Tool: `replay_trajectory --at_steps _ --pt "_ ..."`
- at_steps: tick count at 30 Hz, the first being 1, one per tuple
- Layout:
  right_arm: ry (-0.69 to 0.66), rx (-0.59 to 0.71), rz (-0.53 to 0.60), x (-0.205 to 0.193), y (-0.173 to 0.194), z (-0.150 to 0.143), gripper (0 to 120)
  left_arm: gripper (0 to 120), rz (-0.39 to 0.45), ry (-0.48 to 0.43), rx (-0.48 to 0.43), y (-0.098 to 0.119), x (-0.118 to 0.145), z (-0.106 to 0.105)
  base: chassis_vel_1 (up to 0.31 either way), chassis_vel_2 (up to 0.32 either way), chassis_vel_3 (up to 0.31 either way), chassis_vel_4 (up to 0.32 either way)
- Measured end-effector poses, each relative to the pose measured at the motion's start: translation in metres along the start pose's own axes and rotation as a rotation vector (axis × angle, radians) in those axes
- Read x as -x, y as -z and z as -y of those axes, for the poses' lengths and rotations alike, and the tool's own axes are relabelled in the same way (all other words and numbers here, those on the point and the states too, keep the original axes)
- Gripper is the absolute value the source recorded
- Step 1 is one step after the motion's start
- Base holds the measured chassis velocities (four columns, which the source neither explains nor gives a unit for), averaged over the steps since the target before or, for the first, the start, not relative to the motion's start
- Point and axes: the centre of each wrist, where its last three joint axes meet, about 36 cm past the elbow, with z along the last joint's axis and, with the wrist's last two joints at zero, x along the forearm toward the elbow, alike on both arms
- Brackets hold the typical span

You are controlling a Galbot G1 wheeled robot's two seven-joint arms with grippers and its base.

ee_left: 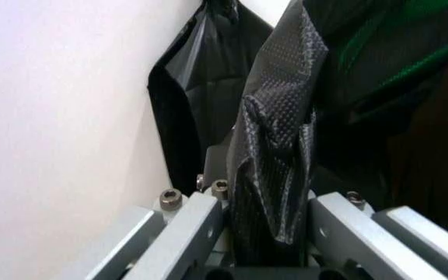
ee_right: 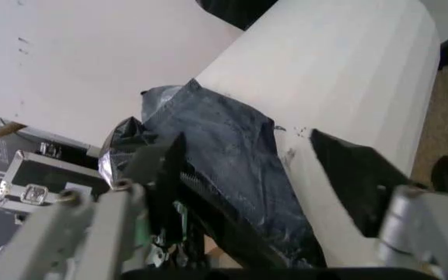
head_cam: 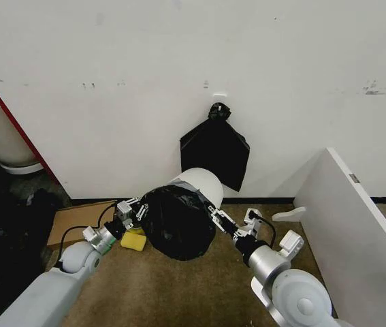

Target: Place the garbage bag over the trash bin.

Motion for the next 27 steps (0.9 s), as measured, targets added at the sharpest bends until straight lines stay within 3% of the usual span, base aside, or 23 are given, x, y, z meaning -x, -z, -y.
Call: replay_trajectory --at_steps 6,10,14,27 --pt "0.012 -0.009 -0.001 0.0 -0.001 0.0 34 1 0.003 0.002 0.001 0.0 0.002 -0.001 0.0 0.0 0.0 0.0" --pt "0.019 -0.014 0.005 0.001 -0.001 0.002 25 1 0.004 0.003 0.002 0.0 0.002 -0.001 0.0 0.0 0.0 0.0" --pt "0.044 -0.048 0.044 0.004 -0.006 0.01 4 1 0.005 0.006 0.004 0.0 0.003 -0.002 0.0 0.0 0.0 0.0" --pt "0.091 -0.125 0.125 0.012 -0.014 0.032 0 1 0.018 0.01 -0.016 0.003 0.005 0.001 0.0 0.0 0.0 0.0"
